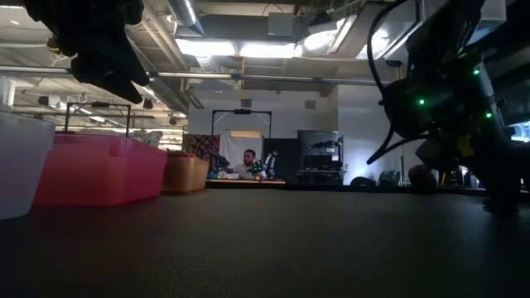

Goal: Sort produce into baskets
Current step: Put the top eggplant into the transparent bin

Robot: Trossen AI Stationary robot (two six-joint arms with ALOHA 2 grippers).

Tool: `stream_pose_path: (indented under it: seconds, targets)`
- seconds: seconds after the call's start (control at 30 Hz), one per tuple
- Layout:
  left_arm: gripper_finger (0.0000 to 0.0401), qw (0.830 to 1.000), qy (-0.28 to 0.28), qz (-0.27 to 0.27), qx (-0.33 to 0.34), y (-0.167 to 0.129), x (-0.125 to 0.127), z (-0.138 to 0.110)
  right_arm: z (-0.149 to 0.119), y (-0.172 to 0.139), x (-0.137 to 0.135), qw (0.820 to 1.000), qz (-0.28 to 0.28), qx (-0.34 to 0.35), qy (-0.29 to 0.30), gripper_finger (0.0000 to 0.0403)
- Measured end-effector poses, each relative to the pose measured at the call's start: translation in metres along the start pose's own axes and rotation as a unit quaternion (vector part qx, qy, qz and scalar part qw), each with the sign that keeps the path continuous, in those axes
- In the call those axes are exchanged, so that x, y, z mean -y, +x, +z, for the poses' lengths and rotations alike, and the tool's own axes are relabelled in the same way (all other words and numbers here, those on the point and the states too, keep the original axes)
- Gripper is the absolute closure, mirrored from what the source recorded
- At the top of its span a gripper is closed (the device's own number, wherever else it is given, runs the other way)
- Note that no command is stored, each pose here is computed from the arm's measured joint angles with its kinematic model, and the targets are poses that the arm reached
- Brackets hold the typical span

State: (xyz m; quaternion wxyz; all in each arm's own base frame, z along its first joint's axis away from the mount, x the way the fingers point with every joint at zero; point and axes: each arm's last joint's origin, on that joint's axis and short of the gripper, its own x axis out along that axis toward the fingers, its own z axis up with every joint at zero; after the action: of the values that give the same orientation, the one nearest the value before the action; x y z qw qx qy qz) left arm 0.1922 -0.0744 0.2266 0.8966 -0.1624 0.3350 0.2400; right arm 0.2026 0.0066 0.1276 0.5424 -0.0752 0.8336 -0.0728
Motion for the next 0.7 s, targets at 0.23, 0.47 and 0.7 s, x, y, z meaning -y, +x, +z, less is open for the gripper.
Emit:
stream_pose_path:
  seconds: [0.23, 0.47, 0.7]
  targets:
    - [0.0107, 1.000, -0.007, 0.005, 0.006, 0.001, 0.000, 0.000, 0.005, -0.036, 0.002, 0.994, 0.047, 0.091, 0.039, 0.0394]
    - [0.0107, 0.998, 0.026, -0.012, 0.053, 0.001, 0.007, 0.008, 0.013, -0.087, -0.004, 0.953, 0.075, 0.290, 0.051, 0.0399]
    - [0.0107, 0.988, 0.070, -0.065, 0.124, -0.002, 0.022, 0.023, 0.025, -0.125, -0.008, 0.882, 0.097, 0.458, 0.060, 0.0401]
